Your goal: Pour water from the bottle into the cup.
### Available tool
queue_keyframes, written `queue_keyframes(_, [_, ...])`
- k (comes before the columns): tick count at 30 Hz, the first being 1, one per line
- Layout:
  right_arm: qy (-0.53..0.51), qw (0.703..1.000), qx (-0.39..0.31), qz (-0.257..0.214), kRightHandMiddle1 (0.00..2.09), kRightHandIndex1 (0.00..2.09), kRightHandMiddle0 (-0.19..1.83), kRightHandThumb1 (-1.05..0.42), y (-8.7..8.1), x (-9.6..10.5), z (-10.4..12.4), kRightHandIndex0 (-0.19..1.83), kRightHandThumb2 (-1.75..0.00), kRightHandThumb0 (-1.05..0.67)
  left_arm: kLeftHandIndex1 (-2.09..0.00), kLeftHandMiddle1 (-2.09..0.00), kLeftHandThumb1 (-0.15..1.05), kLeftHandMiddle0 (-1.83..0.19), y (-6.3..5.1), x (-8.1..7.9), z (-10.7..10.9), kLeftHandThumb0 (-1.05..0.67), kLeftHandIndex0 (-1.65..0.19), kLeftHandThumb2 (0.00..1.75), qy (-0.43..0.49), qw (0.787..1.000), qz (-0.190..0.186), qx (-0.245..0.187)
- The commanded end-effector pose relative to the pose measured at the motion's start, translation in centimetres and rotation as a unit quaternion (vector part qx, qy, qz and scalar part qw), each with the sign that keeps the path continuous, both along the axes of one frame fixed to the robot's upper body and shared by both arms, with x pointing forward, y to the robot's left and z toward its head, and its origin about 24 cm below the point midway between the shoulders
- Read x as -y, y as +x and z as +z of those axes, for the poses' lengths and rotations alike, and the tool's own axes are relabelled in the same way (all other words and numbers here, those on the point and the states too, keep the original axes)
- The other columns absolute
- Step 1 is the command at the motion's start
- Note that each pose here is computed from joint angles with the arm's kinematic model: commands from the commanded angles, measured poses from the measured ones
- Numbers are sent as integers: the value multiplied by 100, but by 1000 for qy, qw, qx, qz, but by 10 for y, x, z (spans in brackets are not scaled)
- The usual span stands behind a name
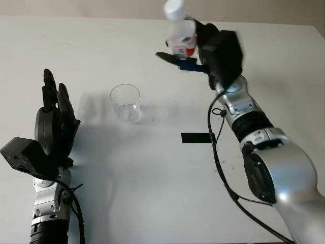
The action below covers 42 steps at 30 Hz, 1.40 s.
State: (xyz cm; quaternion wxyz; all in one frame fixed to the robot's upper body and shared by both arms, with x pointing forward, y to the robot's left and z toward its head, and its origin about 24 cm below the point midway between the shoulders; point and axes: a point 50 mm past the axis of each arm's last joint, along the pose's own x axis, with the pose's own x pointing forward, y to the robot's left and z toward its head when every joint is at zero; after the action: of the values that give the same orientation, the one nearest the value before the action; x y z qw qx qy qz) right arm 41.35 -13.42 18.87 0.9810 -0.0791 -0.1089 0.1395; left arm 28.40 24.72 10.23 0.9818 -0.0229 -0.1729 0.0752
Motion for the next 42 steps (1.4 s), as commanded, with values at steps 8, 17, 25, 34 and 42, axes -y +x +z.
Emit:
queue_keyframes(8, [85, 994, -47, 51, 209, 209, 117, -105, -47, 25, -19, 146, -34, -17, 0, -5, 105, 16, -5, -5, -1, -81, 19, 74, 3, 1000, 1, -1])
queue_keyframes(17, [78, 991, -76, 74, 209, 209, 86, -105, -82, 34, -34, 144, -36, -20, 0, -4, 105, 19, -6, -5, 0, -80, 19, 74, 6, 1000, -9, -1])
queue_keyframes(25, [48, 994, -64, 76, 209, 209, 65, -105, -104, 29, -43, 123, -39, -20, 0, -5, 105, 18, -7, -6, 2, -80, 19, 73, -3, 1000, -10, 2])
queue_keyframes(34, [48, 991, -110, 66, 209, 209, 45, -105, -108, 25, -64, 126, -38, -22, 0, -4, 105, 19, -9, -7, 3, -80, 19, 72, -5, 1000, -11, 1])
queue_keyframes(42, [45, 988, -144, 40, 209, 209, -9, -105, -107, 26, -81, 127, -40, -24, 0, -6, 105, 17, -9, -9, 3, -80, 19, 73, -4, 1000, -8, 3])
